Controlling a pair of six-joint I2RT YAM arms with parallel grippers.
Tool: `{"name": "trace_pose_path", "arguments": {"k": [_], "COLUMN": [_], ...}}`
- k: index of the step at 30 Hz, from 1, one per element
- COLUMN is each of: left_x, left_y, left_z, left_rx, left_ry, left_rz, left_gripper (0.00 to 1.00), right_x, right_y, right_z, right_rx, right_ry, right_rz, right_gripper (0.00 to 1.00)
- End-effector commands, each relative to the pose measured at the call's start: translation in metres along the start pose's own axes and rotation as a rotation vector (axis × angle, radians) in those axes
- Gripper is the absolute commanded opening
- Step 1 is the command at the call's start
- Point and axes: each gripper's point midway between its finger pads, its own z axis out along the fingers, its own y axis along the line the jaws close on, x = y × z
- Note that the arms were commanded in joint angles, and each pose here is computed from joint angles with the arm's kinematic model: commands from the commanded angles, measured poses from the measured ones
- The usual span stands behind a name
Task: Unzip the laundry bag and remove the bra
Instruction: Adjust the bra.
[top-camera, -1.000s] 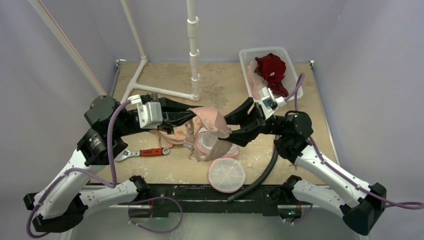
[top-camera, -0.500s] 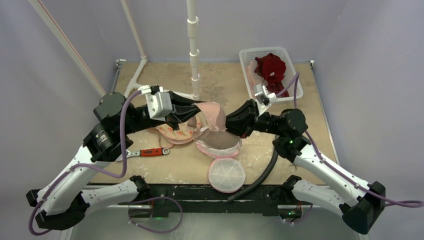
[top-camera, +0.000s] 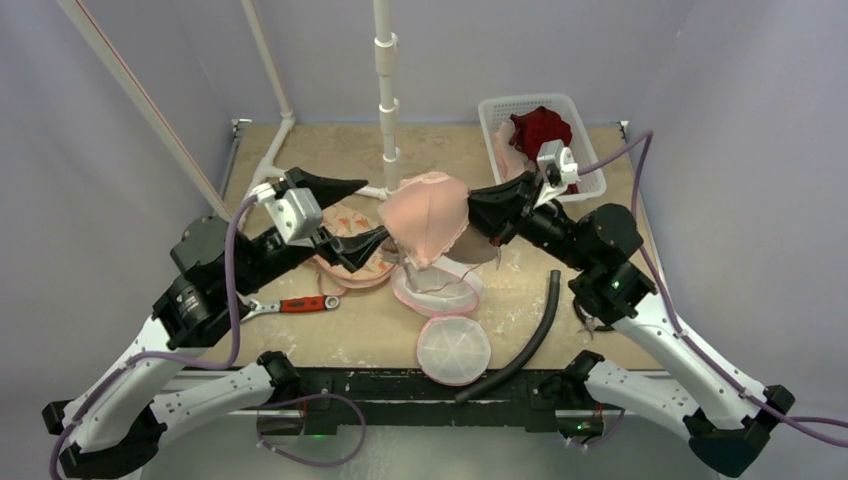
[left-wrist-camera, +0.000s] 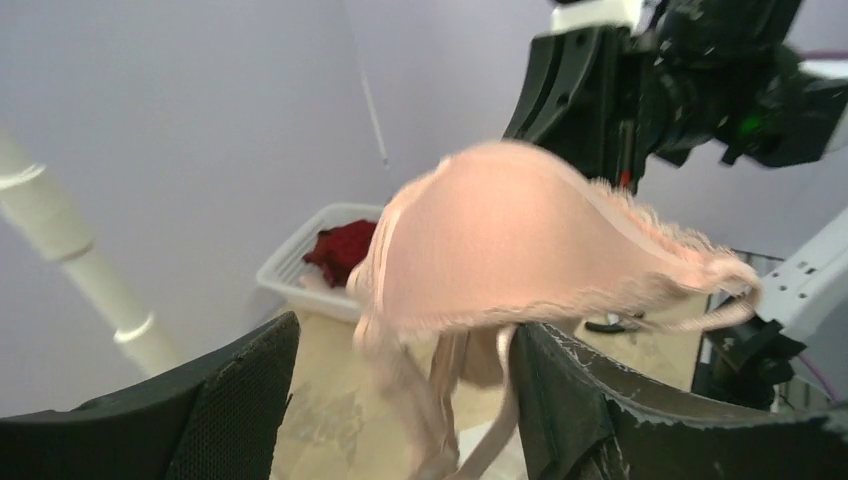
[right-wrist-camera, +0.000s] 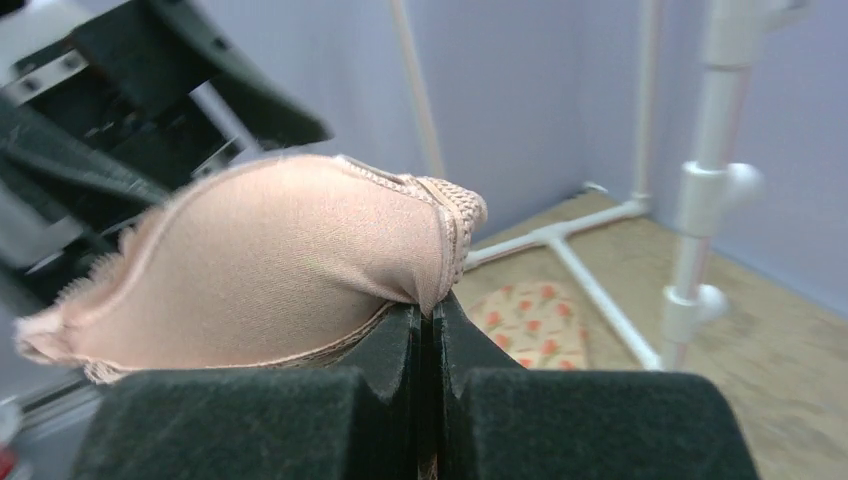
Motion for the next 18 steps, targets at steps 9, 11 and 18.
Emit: {"name": "trace_pose_path", "arguments": {"k": [9, 11, 18], "left_x": [0.013, 0.017, 0.057], "left_y": [0.046, 0.049, 0.054], "left_z": [-0.074, -0.081, -0.081], "left_rx": [-0.389, -0.423, -0.504], "left_ry": [-0.116, -0.123, -0.054], "left_rz": [-0.129, -0.16, -0.267], "left_gripper": [0.78, 0.79, 0.79], "right_x": [-0.05, -0.053, -0.06], "right_y": [-0.122, -0.14, -0.214], "right_z": [-0.002, 0.0, -0.004], "right_rx": [0.577, 0.638, 0.858], "right_ry": [-0.075, -0.073, -0.063], "right_rz": [-0.163, -0.181, -0.214], "right_gripper": [0.0, 0.0, 0.0]}}
